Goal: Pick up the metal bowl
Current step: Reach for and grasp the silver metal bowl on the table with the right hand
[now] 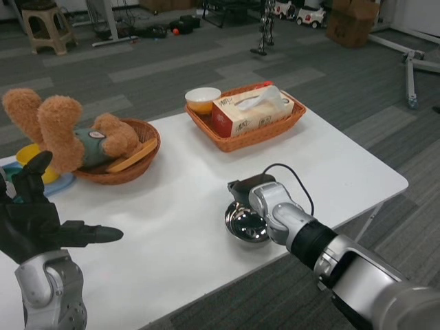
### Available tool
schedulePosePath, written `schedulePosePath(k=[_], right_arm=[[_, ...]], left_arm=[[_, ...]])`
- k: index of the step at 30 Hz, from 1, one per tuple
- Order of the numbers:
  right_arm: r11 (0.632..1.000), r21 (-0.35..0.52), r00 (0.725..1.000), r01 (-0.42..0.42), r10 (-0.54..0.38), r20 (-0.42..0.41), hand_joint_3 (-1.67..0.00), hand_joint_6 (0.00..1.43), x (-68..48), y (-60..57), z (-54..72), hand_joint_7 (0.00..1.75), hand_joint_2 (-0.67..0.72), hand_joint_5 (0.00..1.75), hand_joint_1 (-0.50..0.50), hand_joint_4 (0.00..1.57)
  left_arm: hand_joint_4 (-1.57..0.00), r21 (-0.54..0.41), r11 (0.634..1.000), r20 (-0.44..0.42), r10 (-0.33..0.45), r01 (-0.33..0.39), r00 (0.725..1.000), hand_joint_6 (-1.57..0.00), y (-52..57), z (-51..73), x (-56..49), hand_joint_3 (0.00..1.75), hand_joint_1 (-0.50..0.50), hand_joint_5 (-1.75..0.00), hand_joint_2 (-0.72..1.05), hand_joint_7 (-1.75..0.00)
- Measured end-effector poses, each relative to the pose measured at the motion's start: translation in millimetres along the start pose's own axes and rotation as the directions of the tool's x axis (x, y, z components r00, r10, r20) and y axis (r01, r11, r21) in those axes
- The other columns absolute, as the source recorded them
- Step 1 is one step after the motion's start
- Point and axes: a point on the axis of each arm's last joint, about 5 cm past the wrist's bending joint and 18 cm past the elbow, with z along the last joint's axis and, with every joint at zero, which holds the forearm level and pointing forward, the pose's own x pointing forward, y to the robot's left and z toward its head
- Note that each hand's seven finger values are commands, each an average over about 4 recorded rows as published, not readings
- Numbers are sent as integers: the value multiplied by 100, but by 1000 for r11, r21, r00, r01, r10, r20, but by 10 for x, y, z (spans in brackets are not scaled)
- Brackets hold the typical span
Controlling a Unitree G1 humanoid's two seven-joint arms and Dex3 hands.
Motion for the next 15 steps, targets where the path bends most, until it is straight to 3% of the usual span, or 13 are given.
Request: schedulePosePath(k=[15], right_arm=[[999,3,999,47,-47,26,0,1,83,181,32,7,66,0,-46,1]], left_arm=[[-112,-2,1000,0,-2,2,1000,0,-4,1,-3,0,-46,-133,-64,-7]])
